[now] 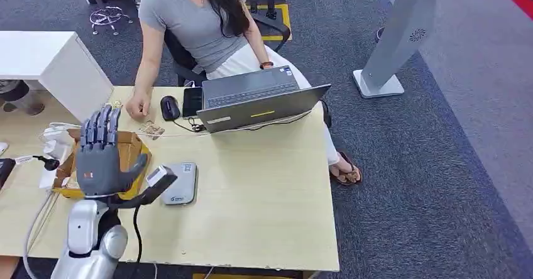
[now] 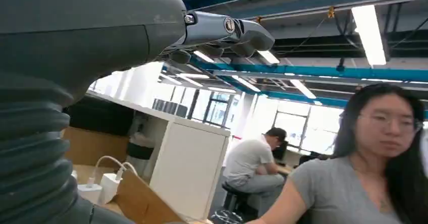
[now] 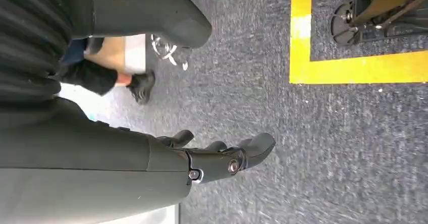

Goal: Pass the card to the sensor for recognition and then transmit it.

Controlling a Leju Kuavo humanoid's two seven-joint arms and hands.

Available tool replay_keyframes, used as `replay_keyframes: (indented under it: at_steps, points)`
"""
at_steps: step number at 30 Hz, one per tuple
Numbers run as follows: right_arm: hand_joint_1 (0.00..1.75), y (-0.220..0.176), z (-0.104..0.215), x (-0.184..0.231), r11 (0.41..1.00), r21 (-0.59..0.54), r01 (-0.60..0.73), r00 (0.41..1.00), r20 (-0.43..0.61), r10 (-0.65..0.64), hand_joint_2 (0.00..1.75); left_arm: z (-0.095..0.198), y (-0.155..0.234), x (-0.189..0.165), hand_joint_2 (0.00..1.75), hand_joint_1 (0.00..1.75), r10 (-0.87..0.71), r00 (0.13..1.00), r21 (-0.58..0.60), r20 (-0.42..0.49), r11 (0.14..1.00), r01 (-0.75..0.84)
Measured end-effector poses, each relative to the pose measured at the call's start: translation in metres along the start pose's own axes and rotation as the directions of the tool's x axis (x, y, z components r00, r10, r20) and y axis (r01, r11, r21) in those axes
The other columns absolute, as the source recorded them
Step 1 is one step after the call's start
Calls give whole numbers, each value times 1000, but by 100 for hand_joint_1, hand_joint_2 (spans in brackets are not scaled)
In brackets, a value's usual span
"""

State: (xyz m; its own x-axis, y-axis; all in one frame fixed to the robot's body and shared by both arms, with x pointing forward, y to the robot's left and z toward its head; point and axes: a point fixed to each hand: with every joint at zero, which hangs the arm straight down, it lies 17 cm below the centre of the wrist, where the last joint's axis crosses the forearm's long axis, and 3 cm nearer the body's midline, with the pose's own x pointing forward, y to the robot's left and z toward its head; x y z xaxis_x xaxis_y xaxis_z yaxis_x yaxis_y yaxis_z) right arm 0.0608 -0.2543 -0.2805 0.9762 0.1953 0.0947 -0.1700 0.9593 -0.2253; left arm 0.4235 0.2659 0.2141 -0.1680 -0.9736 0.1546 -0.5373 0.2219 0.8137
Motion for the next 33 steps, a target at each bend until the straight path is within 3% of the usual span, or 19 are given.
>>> replay_keyframes:
  at_steps: [5, 10, 19, 25, 33]
  points:
    - [0, 0, 0, -5, 998, -9, 56, 998, -15, -56, 175, 63, 23, 18, 175, 0, 23, 1000, -13, 20, 1000, -23]
    - [0, 1, 0, -8, 997, -9, 81, 996, -25, -81, 175, 99, 31, 17, 175, 0, 17, 1000, -62, 9, 998, -16]
    - [0, 0, 0, -9, 995, -10, 95, 995, -31, -95, 175, 119, 1, 3, 175, 0, -11, 1000, -251, -28, 968, 3]
    - [0, 0, 0, -10, 995, -10, 94, 995, -36, -95, 175, 137, -41, -32, 175, 0, -120, 989, -447, -85, 892, 70]
    - [0, 0, 0, -10, 997, -7, 78, 996, -33, -78, 175, 141, -63, -74, 175, 0, -222, 966, -515, -133, 848, 124]
